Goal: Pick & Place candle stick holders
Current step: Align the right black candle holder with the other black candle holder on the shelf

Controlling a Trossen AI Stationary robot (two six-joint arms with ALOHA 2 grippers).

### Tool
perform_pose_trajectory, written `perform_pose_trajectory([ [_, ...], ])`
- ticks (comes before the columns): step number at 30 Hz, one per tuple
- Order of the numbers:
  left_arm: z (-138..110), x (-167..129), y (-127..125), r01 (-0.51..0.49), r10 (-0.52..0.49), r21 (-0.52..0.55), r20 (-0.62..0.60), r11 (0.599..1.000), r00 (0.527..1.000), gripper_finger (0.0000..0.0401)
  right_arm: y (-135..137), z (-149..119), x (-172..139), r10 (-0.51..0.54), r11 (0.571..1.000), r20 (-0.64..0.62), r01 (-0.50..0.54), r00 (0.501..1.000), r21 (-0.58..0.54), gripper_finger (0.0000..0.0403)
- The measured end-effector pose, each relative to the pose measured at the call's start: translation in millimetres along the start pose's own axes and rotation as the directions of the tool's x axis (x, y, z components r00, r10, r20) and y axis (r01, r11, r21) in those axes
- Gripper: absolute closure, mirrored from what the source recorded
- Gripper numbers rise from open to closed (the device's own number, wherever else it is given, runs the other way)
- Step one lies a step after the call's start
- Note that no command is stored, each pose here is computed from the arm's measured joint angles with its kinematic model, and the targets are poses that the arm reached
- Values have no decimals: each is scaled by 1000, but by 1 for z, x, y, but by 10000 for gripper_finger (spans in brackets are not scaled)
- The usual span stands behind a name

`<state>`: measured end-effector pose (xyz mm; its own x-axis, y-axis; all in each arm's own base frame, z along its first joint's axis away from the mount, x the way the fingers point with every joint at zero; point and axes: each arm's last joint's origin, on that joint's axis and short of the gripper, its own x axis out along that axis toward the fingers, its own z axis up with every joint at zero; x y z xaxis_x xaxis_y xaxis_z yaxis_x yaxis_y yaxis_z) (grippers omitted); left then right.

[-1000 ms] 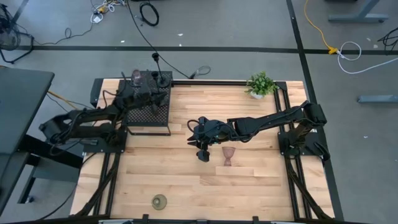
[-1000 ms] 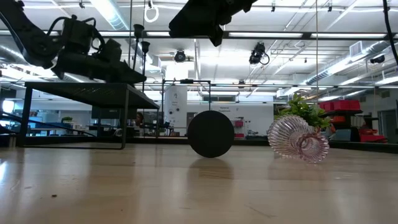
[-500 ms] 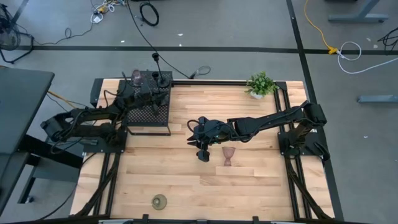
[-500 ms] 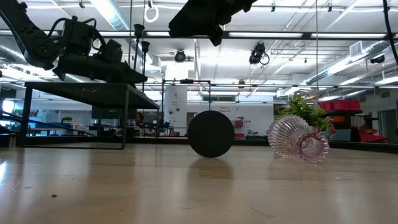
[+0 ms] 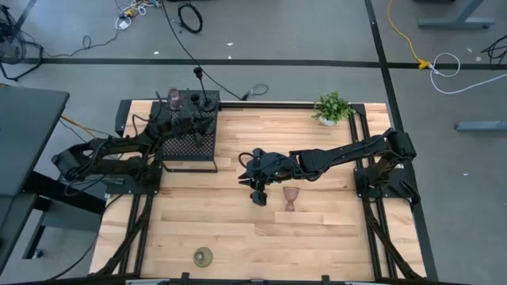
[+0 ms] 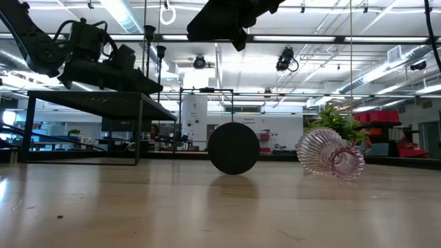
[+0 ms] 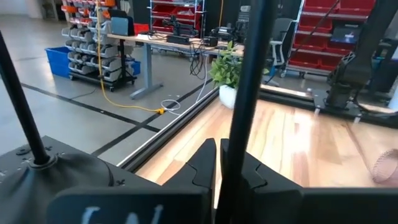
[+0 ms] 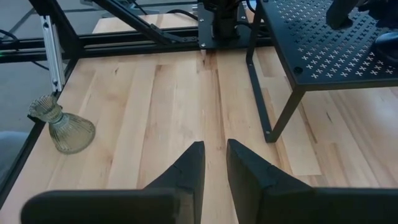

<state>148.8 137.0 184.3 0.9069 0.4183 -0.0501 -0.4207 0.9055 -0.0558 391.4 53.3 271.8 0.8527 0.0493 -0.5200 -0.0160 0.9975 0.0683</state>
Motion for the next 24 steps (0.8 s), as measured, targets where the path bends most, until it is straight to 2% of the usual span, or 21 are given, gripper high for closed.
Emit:
perform_pose_trajectory([
  [6, 6, -7, -2, -19, 20, -2, 7, 1000, 1000, 364, 0, -1, 0, -1, 1000, -5, 1, 1000, 15, 335],
  [12, 14, -21, -7, -24, 24, -2, -17, 1000, 1000, 334, 0, -2, 0, -2, 999, -15, 3, 1000, 49, 335],
  [16, 15, -31, -11, -26, 25, -8, -56, 1000, 998, 316, -1, -7, 0, -10, 997, -68, 16, 998, 81, 335],
  [19, 16, -40, -15, -14, 14, 3, -83, 1000, 996, 308, -4, -14, -1, -67, 983, -135, 88, 989, 162, 335],
  [24, 19, -54, -21, 6, -5, 11, -90, 1000, 996, 307, -19, -26, -4, -193, 911, -261, 272, 946, 311, 335],
])
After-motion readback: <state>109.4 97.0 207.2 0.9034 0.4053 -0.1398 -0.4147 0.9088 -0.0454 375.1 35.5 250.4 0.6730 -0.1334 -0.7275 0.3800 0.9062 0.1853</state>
